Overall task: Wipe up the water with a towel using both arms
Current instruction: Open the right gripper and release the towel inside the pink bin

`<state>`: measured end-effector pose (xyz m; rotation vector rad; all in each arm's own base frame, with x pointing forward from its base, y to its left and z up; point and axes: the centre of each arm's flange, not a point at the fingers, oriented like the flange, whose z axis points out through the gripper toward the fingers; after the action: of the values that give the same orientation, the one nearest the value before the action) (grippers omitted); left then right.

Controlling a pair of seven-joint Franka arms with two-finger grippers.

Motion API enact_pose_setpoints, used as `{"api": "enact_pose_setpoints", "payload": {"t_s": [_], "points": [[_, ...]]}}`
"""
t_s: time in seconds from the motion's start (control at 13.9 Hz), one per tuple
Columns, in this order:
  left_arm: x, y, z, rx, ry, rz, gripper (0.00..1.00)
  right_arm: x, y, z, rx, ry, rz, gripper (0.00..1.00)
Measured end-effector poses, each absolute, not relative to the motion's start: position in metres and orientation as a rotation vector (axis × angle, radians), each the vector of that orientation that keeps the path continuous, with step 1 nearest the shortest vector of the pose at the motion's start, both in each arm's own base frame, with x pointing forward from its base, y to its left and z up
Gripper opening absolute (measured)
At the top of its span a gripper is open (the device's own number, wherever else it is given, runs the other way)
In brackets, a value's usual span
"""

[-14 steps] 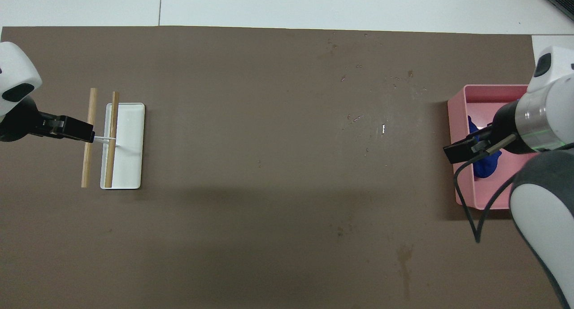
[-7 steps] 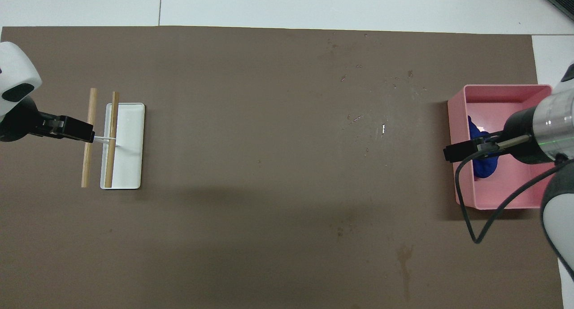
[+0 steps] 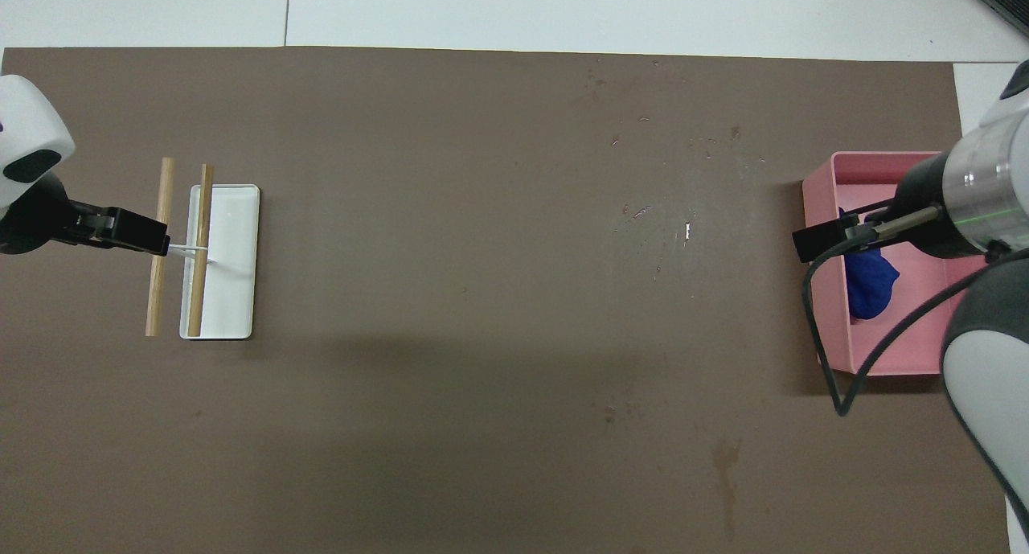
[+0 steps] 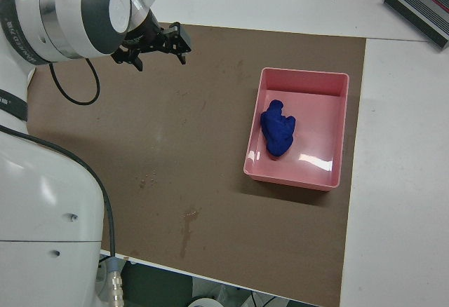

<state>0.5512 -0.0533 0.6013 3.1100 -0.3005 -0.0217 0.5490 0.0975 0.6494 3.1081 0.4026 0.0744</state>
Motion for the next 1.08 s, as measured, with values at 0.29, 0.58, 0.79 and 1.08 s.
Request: {"api": "enact_pose_setpoints", "payload": {"t_s": [0.29,0.58,0.79,1.08], "points": [[0.551,-0.053,0.601,3.11,-0.3,-0.022,1.0,0.55,0.098,0.621,3.111,0.367,-0.022,1.0],[0.551,-0.053,0.601,3.11,-0.3,-0.022,1.0,0.541,0.101,0.623,3.107,0.36,-0.022,1.0],[0.551,-0.053,0.601,3.11,-0.3,-0.022,1.0,0.532,0.101,0.626,3.103,0.358,-0.018,1.0],[0.551,-0.053,0.601,3.11,-0.3,-0.022,1.0,0.534,0.091,0.627,3.106,0.33,-0.009,1.0]]}}
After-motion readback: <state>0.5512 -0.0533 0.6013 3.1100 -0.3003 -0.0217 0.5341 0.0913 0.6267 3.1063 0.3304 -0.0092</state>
